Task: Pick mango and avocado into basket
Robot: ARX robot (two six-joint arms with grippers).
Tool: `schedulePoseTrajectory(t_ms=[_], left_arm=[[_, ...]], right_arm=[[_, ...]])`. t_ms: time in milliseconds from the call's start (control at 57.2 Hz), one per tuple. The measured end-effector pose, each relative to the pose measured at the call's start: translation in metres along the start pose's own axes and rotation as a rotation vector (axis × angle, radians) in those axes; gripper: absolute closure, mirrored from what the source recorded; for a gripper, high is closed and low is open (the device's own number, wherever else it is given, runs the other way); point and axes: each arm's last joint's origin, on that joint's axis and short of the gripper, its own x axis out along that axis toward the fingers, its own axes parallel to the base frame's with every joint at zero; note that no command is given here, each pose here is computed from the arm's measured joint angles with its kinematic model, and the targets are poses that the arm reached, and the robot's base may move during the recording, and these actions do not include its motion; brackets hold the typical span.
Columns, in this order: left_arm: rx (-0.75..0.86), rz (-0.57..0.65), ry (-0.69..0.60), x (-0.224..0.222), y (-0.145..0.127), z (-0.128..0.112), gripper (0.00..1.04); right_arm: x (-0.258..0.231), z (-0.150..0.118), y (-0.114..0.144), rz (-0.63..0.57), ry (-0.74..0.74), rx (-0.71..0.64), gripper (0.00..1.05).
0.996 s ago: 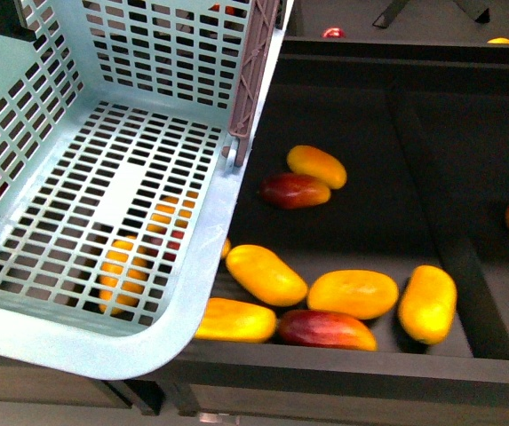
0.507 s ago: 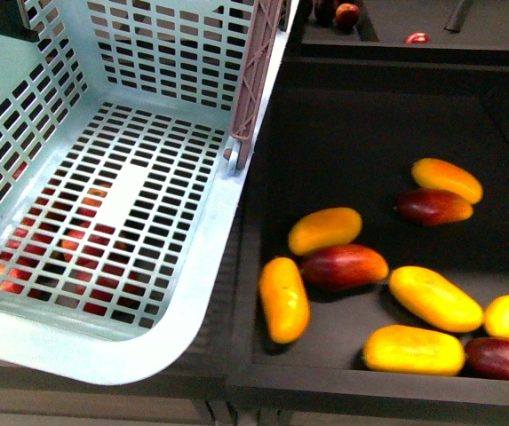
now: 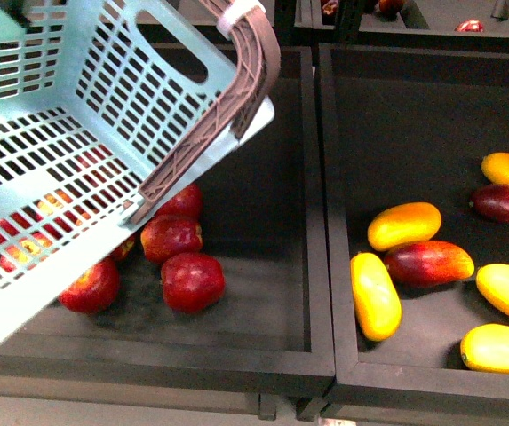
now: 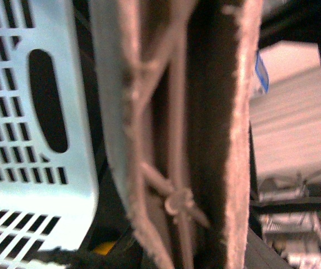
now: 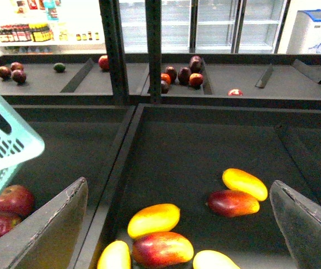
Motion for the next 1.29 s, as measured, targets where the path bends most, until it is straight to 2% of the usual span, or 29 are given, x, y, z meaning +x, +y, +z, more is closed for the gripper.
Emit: schedulePoseTrajectory(t_ms=[52,157,245,367,559,594,664,699,786,926,1013,1153,1293], left_arm=[[0.073,-0.046,0.093,0.013,0.002,-0.005,0.92],[0.205,-0.213,0.313,0.044,-0.001,-0.013,0.92],[0.242,-0.314,0.420,0.058,-0.008,-0.012,0.92],[0.271,-0.508,0.607,0.081,-0.036,-0.008,0.92],[0.338,-0.641,0.778,0.088,-0.072,-0.011,0.93],[0.353,-0.638,0.797,0.086,-0.075,-0.012,0.93],[0.378,-0.641,0.824,0.085,-0.078,-0.016,0.93],[0.380,-0.644,0.829,0.085,-0.079,-0.018,0.93],[0.386,-0.651,0.839,0.085,-0.080,-0.022,0.93],[0.392,-0.650,0.835,0.085,-0.079,-0.021,0.93],[0.396,-0.645,0.826,0.086,-0.077,-0.019,0.93],[0.399,-0.639,0.822,0.086,-0.077,-0.019,0.93],[0.398,-0.642,0.825,0.086,-0.077,-0.020,0.93]], right_arm=[[0.000,0.000,0.000,0.000,0.000,0.000,0.09],[0.000,0.000,0.000,-0.003,0.000,0.000,0.09],[0.000,0.000,0.000,-0.003,0.000,0.000,0.09],[0.000,0.000,0.000,-0.003,0.000,0.000,0.09],[0.000,0.000,0.000,-0.003,0.000,0.000,0.09],[0.000,0.000,0.000,-0.003,0.000,0.000,0.09],[0.008,-0.007,-0.008,0.115,0.247,-0.100,0.09],[0.014,-0.012,-0.014,0.140,0.294,-0.142,0.09],[0.032,-0.024,-0.038,0.176,0.355,-0.271,0.09],[0.070,-0.039,-0.083,0.242,0.459,-0.566,0.09],[0.093,-0.068,-0.104,0.364,0.601,-0.716,0.09],[0.117,-0.116,-0.113,0.580,0.737,-0.869,0.09],[0.146,-0.144,-0.110,0.671,0.731,-0.963,0.09]])
